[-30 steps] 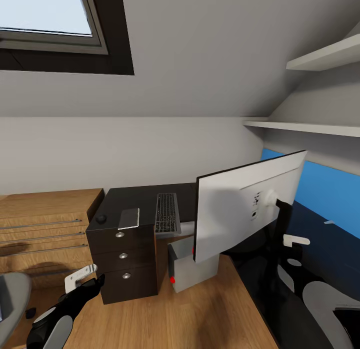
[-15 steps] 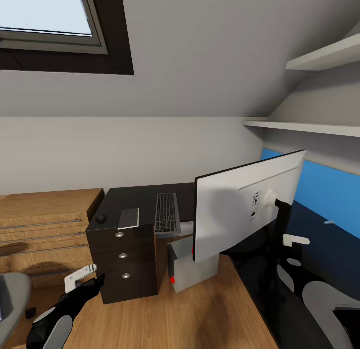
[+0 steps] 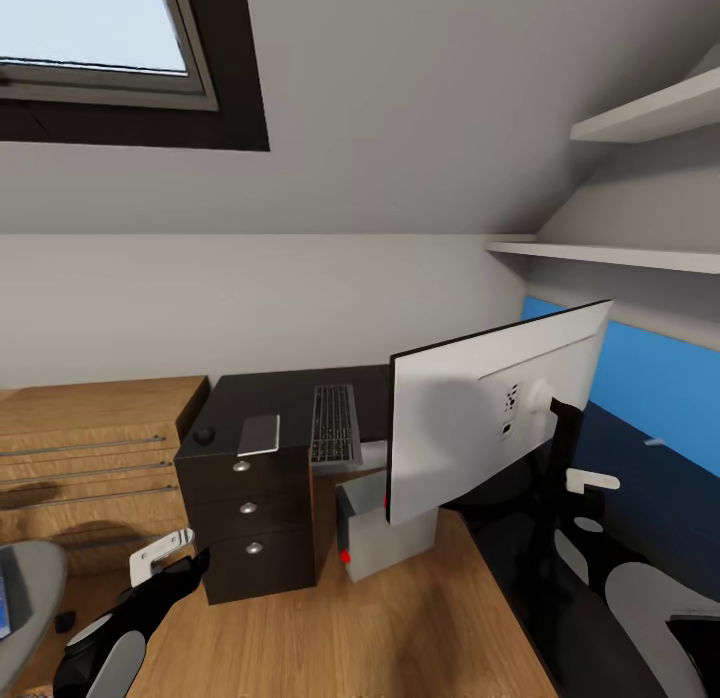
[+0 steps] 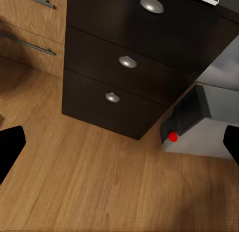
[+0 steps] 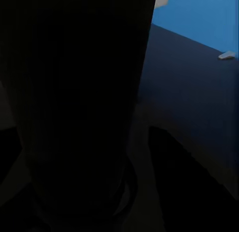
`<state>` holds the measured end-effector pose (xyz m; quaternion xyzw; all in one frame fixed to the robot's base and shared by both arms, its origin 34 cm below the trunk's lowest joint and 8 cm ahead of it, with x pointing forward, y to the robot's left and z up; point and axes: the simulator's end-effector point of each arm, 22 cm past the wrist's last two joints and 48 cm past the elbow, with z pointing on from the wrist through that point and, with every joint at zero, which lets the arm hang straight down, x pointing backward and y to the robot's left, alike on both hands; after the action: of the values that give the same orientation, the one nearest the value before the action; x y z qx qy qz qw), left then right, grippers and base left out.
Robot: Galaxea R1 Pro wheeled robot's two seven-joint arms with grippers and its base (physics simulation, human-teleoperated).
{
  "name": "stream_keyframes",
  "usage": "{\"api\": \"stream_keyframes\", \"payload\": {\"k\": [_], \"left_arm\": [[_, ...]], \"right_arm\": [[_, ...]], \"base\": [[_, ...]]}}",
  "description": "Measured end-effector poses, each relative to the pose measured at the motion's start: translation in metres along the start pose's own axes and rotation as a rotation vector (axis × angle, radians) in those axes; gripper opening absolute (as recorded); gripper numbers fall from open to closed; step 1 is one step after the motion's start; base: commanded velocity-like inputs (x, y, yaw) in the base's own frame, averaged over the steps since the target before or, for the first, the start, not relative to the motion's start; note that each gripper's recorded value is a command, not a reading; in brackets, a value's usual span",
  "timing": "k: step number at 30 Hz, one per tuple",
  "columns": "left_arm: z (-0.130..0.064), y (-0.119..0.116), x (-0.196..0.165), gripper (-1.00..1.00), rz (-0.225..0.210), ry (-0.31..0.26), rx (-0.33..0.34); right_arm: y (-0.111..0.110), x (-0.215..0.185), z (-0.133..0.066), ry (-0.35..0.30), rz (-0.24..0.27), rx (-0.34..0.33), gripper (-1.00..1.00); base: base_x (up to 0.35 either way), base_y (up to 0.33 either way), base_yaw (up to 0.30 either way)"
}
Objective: In the bedroom, organize the workspace by keeping the computer under the desk, ensuring the monitor is on the desk, placing the keyboard on the desk next to the monitor, placing the mouse on the desk next to the keyboard, moving the folder from the swivel chair onto the desk next to the mouse, stacking the notebook on top of the folder with the pen on top of the notebook, and positioning the swivel chair next to the desk.
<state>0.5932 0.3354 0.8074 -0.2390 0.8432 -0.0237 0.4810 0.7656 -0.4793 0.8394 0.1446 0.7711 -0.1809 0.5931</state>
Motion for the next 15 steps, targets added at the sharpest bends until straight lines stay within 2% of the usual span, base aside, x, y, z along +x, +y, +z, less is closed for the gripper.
{"api": "stream_keyframes", "payload": {"k": [5,15], "left_arm": [[0.0002,0.0001,0.0003,1.00,0.000,0.001,0.000],[0.0003,0.0001,0.0004,1.00,0.000,0.001,0.000]], "right_arm": [[-0.0002,0.0001,0.0001,0.000,0.000,0.001,-1.00],[0.0022,0.0000,-0.0002,0.000,-0.002,-0.004,-1.00]], "base": [[-0.193,0.000,0.000],[-0.276,0.000,0.000]]}}
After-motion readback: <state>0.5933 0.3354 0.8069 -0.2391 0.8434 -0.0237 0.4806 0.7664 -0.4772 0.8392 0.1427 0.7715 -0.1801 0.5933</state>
